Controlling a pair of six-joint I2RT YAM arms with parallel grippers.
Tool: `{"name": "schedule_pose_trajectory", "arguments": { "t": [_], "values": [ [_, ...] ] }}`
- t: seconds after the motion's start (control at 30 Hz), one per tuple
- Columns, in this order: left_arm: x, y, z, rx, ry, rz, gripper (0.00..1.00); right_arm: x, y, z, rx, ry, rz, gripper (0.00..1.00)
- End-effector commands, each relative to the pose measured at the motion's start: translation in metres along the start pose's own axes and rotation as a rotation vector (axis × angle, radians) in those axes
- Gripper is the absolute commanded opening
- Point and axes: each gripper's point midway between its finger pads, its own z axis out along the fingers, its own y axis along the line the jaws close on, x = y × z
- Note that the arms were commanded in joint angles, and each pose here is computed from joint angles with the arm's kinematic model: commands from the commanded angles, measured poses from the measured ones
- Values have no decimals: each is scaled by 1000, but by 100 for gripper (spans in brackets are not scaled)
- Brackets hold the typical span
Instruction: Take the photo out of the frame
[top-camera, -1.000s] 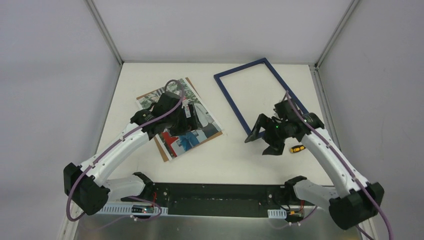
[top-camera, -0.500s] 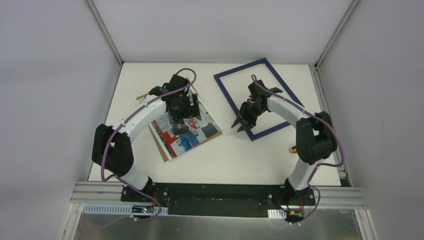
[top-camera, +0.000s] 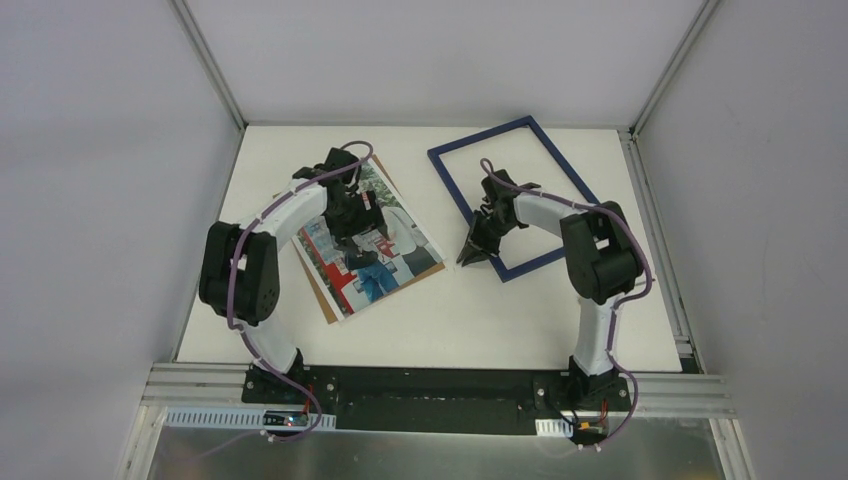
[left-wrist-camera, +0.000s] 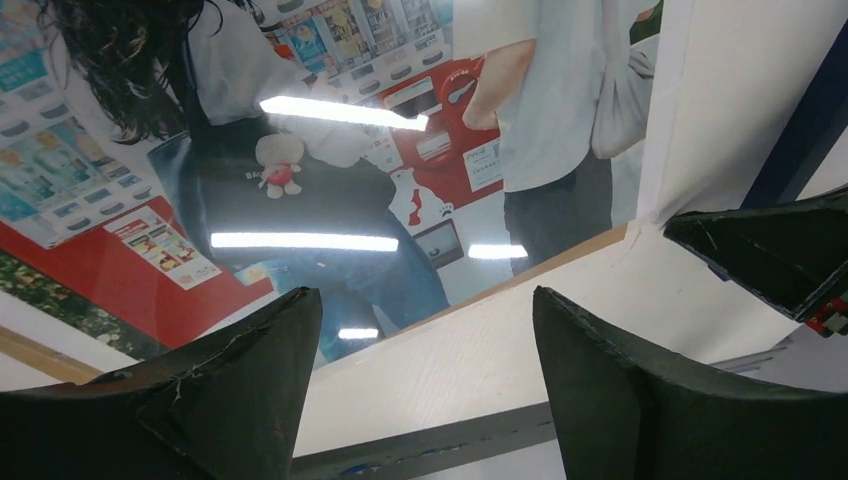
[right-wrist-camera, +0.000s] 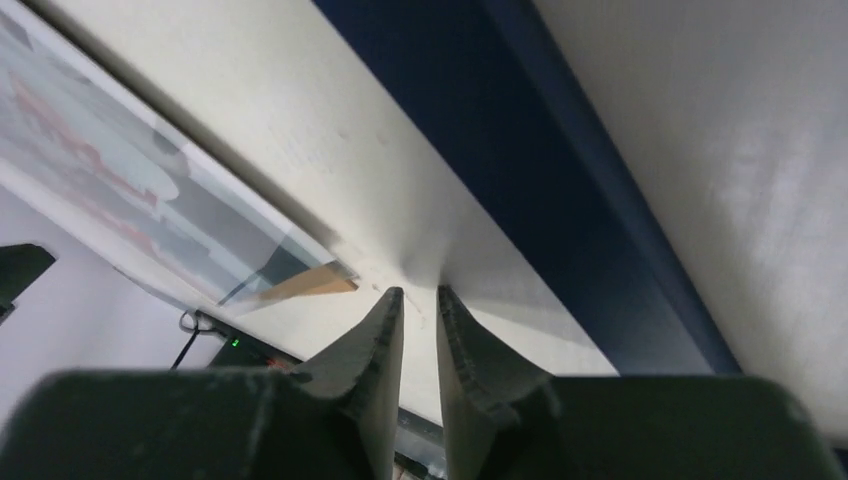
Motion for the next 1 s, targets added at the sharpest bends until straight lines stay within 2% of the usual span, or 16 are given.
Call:
{"name": "schedule_pose_trajectory", "arguments": {
  "t": [0.0,0.3,0.97],
  "values": [
    [6,7,14,10,81,-86,79,-11,7,12,-26,-14,-41,20],
    [9,32,34,-76,111,-141,78,-9,-6,21,15,-3,-70,17],
    [27,57,52,-145,181,-206,78,-12,-13,28,135,-30,-183,19]
  ]
}}
